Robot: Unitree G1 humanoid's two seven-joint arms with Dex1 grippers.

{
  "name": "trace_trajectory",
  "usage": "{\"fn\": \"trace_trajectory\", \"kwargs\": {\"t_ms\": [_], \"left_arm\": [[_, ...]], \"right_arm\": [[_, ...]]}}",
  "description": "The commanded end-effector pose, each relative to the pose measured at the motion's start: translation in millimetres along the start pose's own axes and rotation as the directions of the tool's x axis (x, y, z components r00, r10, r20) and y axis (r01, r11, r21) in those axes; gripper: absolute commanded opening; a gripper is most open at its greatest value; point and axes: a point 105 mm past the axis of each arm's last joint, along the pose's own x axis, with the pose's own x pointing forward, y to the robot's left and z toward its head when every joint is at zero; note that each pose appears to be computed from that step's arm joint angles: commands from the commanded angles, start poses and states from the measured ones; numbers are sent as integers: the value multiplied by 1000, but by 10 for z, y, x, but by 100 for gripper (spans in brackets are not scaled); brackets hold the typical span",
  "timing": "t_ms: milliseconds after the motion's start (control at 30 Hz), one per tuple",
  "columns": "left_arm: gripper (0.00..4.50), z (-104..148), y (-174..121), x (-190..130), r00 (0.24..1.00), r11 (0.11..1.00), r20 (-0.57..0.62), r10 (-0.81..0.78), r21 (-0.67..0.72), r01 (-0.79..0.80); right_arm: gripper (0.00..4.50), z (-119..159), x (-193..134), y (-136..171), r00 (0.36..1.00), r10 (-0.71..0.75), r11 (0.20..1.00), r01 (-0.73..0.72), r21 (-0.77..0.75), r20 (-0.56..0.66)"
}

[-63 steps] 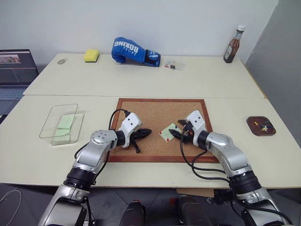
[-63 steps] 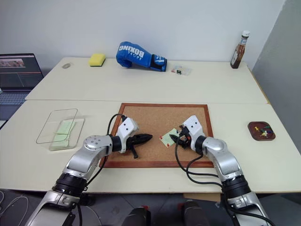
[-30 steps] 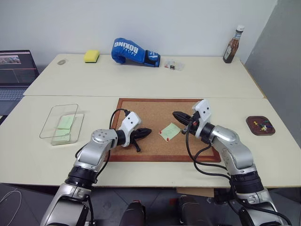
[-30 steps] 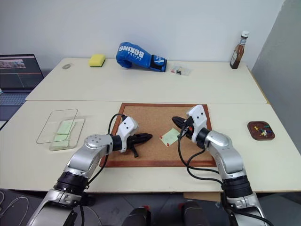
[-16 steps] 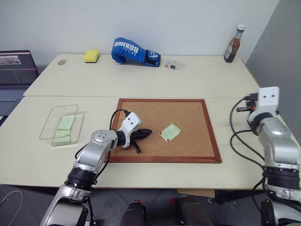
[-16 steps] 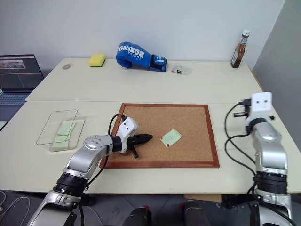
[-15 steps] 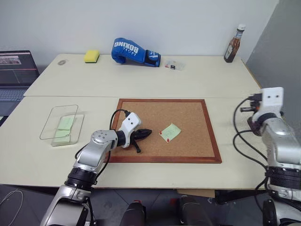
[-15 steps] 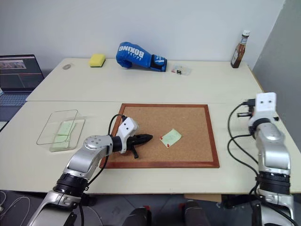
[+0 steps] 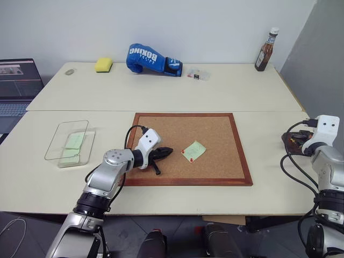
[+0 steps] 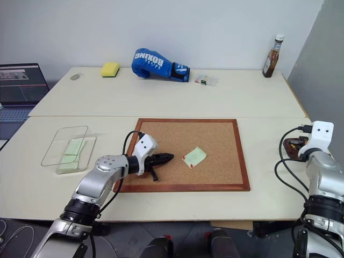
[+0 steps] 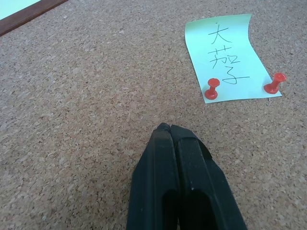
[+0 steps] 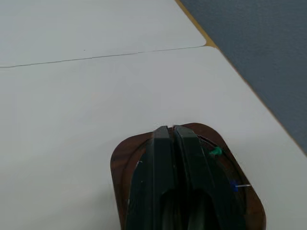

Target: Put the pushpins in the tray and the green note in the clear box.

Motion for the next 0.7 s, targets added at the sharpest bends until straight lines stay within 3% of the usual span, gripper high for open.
{"fn": "trace_trajectory", "kwargs": {"t_ms": [33,200,567,700], "left_arm": [[0,-372,-35,13,992,998,-124,10,-63,-17],[0,-384,-44,-3,992,998,-124,13,-61,-21],[0,-360,28,-35,992,998,-123,37,-50,-44],[0,-353,28,-29,992,998,-122,35,-50,-42]], "right_arm": [[1,158,17,-85,999,-19,1000,19,5,48],[1,105,57,-126,999,-39,999,40,-17,36],[230,77,102,-125,999,-40,999,41,-22,37],[336,70,100,-150,998,-47,999,48,-25,34]]}}
